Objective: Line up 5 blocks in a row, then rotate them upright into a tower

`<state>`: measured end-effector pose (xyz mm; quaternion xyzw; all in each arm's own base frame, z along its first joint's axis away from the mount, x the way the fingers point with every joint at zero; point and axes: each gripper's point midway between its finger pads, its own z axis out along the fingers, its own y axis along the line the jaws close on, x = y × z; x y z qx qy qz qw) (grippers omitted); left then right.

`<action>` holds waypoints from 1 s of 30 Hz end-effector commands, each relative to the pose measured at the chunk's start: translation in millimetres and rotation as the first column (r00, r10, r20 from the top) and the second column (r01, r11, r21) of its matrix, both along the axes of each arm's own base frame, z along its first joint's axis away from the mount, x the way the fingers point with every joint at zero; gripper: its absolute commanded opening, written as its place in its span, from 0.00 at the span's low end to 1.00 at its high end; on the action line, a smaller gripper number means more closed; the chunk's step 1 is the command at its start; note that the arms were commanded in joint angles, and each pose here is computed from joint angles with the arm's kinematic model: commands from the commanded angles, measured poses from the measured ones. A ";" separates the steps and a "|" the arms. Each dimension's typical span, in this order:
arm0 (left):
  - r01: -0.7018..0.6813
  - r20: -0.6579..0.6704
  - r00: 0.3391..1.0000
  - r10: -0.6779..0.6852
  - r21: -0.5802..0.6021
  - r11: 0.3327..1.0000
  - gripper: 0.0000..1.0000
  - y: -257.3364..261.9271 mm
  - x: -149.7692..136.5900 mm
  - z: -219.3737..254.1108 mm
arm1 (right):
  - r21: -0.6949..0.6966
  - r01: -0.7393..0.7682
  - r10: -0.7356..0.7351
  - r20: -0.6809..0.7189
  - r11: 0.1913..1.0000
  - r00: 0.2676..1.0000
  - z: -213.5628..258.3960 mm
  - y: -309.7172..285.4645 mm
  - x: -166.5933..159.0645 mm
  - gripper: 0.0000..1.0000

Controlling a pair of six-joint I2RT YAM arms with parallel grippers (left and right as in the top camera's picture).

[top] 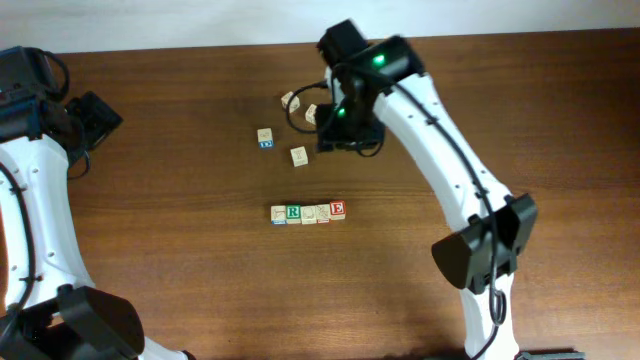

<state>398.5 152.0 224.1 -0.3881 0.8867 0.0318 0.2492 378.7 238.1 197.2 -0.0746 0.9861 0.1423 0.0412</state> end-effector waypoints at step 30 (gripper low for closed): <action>-0.003 -0.034 0.999 0.002 -0.029 1.000 0.99 -5.6 -10.9 0.0 | -0.300 0.025 -0.100 -0.239 0.954 0.966 -133.6 1.2 -110.0 0.50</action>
